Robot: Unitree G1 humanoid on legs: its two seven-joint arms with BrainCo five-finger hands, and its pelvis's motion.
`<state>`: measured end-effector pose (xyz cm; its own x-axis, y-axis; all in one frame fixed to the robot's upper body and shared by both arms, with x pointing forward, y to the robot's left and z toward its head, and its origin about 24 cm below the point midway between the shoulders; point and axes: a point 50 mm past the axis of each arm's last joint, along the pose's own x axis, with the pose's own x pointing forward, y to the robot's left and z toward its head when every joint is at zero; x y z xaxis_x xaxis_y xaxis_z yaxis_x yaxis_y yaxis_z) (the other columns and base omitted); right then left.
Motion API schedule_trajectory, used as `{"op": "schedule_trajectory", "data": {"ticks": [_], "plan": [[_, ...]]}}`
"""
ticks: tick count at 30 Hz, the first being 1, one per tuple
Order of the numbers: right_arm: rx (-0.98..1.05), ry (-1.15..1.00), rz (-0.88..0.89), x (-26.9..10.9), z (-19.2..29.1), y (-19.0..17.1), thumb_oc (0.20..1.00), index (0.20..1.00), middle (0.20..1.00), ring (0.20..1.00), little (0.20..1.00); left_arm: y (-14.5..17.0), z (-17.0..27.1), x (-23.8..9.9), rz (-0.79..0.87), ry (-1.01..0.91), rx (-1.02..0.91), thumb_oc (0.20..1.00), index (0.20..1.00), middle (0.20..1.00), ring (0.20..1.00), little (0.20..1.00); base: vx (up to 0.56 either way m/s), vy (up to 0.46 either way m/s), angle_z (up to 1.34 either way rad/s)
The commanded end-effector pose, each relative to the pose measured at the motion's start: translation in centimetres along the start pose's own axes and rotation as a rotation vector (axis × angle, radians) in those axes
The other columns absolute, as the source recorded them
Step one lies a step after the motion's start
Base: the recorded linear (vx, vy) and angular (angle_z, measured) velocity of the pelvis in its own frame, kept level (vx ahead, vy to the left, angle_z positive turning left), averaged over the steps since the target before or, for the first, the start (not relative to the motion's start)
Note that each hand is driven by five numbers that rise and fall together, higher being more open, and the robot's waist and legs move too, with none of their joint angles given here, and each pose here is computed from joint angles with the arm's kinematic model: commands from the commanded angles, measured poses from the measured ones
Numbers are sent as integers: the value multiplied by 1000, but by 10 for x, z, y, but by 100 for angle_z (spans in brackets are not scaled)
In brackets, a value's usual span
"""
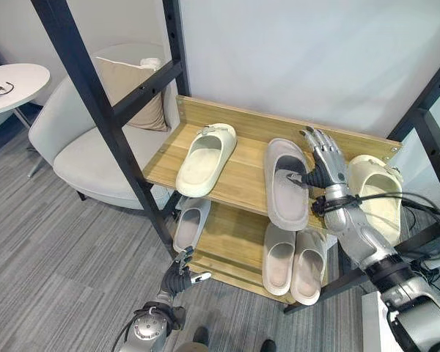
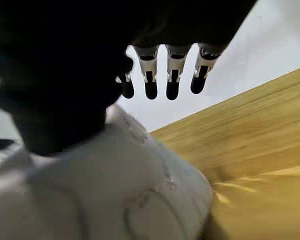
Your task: Arrange the slippers neatly on the shoe rack.
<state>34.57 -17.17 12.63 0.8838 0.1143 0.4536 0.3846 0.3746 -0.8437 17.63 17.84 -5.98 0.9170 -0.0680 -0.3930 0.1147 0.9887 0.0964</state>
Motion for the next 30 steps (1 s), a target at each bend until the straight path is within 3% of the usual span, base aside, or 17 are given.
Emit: {"op": "schedule_trajectory", "data": {"ticks": [1, 2, 9, 13, 18, 19, 21, 27, 30], "plan": [[-35, 5, -65, 19, -2, -18, 266, 266, 266, 266, 266, 0, 31, 9, -41, -151, -10, 1000, 1000, 1000, 1000, 1000, 24, -11, 15], [-24, 17, -63, 21, -2, -16, 200, 200, 200, 200, 200, -1, 30, 9, -43, -147, -14, 1000, 1000, 1000, 1000, 1000, 2, -13, 7], [51, -18, -104, 21, 8, -24, 200, 200, 200, 200, 200, 0, 30, 9, -36, -145, -12, 1000, 1000, 1000, 1000, 1000, 1, -12, 5], [243, -149, -340, -1, 36, -71, 200, 200, 200, 200, 200, 8, 31, 10, 26, -147, -16, 1000, 1000, 1000, 1000, 1000, -11, -12, 2], [395, -275, -474, -33, 56, -104, 200, 200, 200, 200, 200, 11, 29, 5, 62, -143, -16, 1000, 1000, 1000, 1000, 1000, -8, -42, -2], [534, -376, -481, -48, 75, -115, 200, 200, 200, 200, 200, 12, 28, 4, 75, -142, -13, 1000, 1000, 1000, 1000, 1000, -58, -89, -14], [746, -519, -402, -59, 106, -118, 200, 200, 200, 200, 200, 8, 26, 4, 68, -132, -12, 1000, 1000, 1000, 1000, 1000, -50, -90, -30], [1040, -742, -251, -66, 153, -122, 200, 200, 200, 200, 200, 4, 30, 5, 57, -145, -17, 1000, 1000, 1000, 1000, 1000, -52, -48, -5], [1270, -869, -49, -66, 195, -111, 200, 200, 200, 200, 200, 6, 29, 6, 85, -143, -50, 1000, 1000, 1000, 1000, 1000, -75, -72, 18]]}}
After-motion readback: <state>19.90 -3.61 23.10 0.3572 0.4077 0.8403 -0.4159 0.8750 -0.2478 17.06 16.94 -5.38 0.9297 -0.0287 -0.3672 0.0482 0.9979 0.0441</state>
